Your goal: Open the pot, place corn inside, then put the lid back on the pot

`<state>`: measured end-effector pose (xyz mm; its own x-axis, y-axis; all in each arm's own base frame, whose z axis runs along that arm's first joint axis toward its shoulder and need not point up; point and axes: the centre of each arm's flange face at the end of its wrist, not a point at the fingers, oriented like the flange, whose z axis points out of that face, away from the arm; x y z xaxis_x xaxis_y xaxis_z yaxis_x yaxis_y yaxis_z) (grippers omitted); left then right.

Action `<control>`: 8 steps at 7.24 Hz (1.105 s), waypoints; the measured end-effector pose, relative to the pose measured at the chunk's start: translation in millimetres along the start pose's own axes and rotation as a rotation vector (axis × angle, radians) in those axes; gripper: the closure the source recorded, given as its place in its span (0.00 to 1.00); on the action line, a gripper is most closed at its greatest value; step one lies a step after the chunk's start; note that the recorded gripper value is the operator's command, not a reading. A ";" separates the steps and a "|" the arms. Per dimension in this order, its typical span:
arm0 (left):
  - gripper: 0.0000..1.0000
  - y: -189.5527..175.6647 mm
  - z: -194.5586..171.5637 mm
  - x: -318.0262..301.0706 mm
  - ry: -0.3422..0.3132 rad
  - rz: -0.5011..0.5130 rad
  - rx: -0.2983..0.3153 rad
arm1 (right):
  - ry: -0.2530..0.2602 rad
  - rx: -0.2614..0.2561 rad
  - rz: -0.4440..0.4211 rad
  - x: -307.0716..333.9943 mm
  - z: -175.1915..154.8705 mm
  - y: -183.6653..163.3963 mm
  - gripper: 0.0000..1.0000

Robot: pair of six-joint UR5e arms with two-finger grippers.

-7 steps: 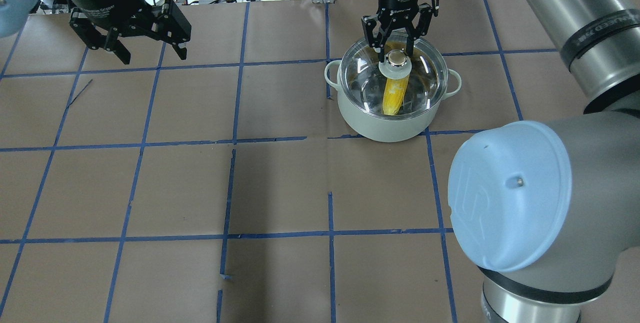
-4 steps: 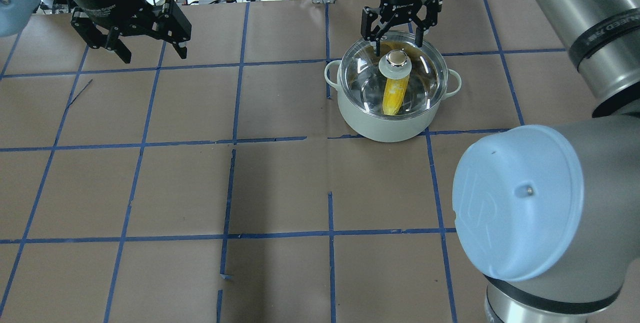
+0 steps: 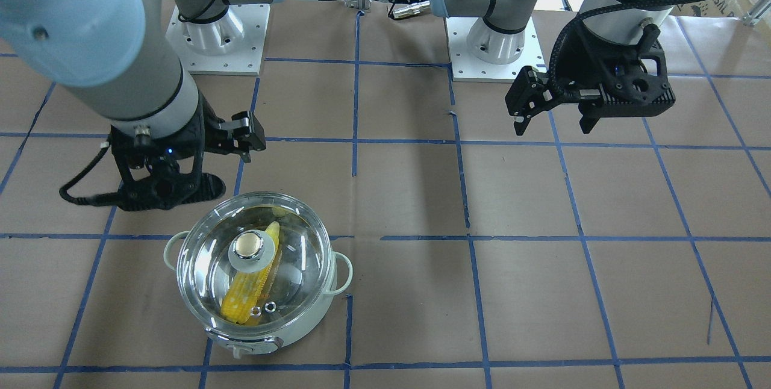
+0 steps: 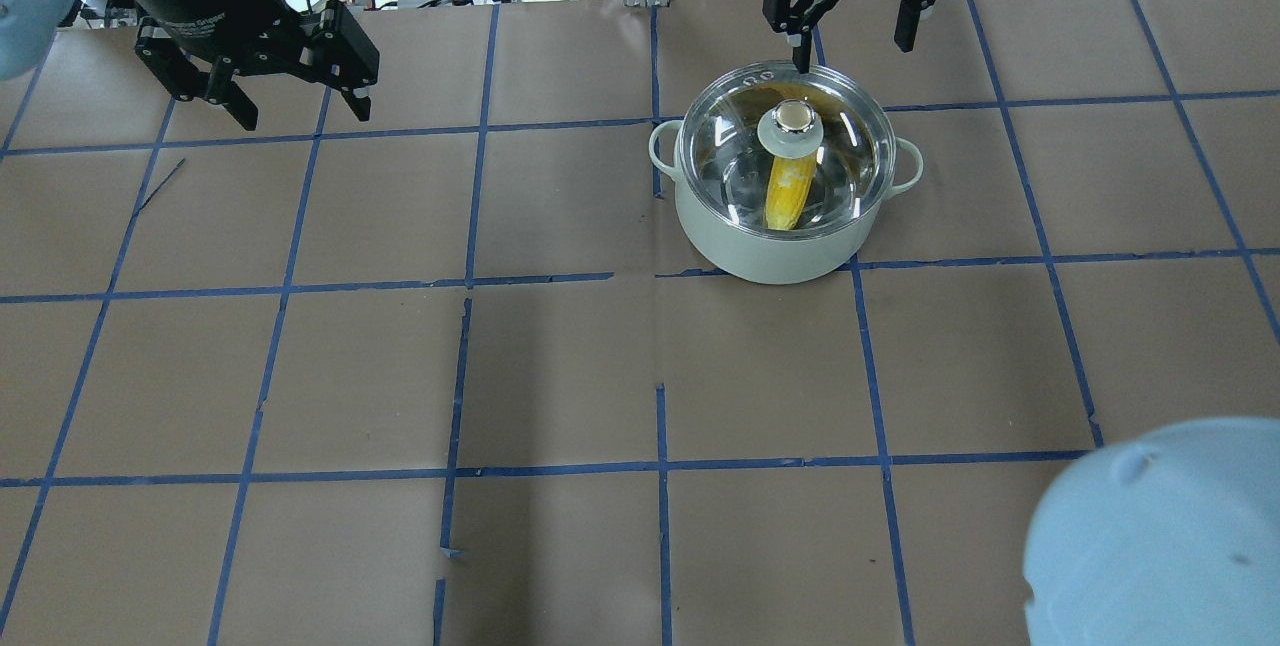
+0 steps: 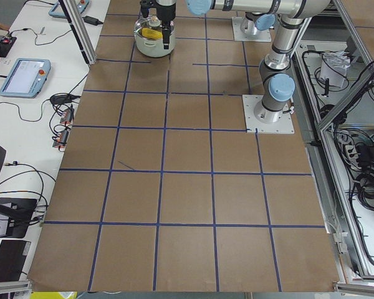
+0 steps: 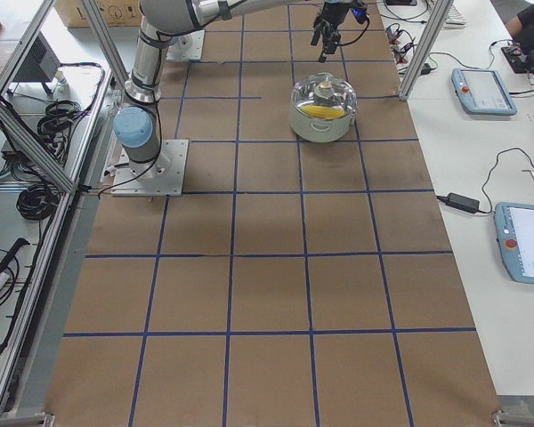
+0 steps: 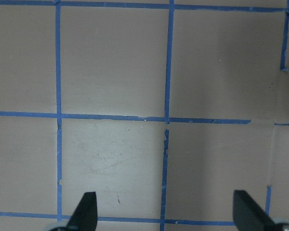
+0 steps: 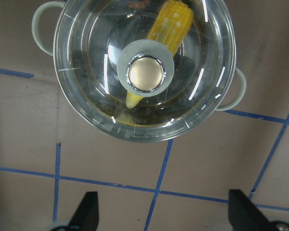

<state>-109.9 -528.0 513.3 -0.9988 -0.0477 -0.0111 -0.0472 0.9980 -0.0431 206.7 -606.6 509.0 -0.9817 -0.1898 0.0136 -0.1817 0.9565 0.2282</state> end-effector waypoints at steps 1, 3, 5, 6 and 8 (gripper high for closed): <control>0.00 1.6 -0.5 -0.1 -0.001 0.000 0.000 | 0.001 0.001 0.016 -1.0 -2.5 20.1 0.05; 0.00 1.2 0.5 -0.3 -0.001 -0.001 0.001 | 0.002 0.022 0.045 -5.1 5.3 46.4 0.04; 0.00 0.5 2.3 -0.3 -0.001 -0.002 -0.002 | -0.005 0.080 0.062 -9.2 17.4 60.0 0.03; 0.00 -0.3 3.5 -0.3 -0.001 -0.003 -0.004 | -0.010 0.126 0.062 -10.0 21.0 66.0 0.01; 0.00 -0.6 4.0 -0.3 -0.001 -0.005 -0.004 | -0.003 0.216 0.067 -6.7 28.7 75.3 0.01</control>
<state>-109.6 -528.8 509.3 -0.9985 -0.0528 -0.0124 -0.0522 0.9979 -0.0389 198.0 -526.9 498.2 -0.9921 -0.1239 0.0186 -0.1236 0.9922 0.0132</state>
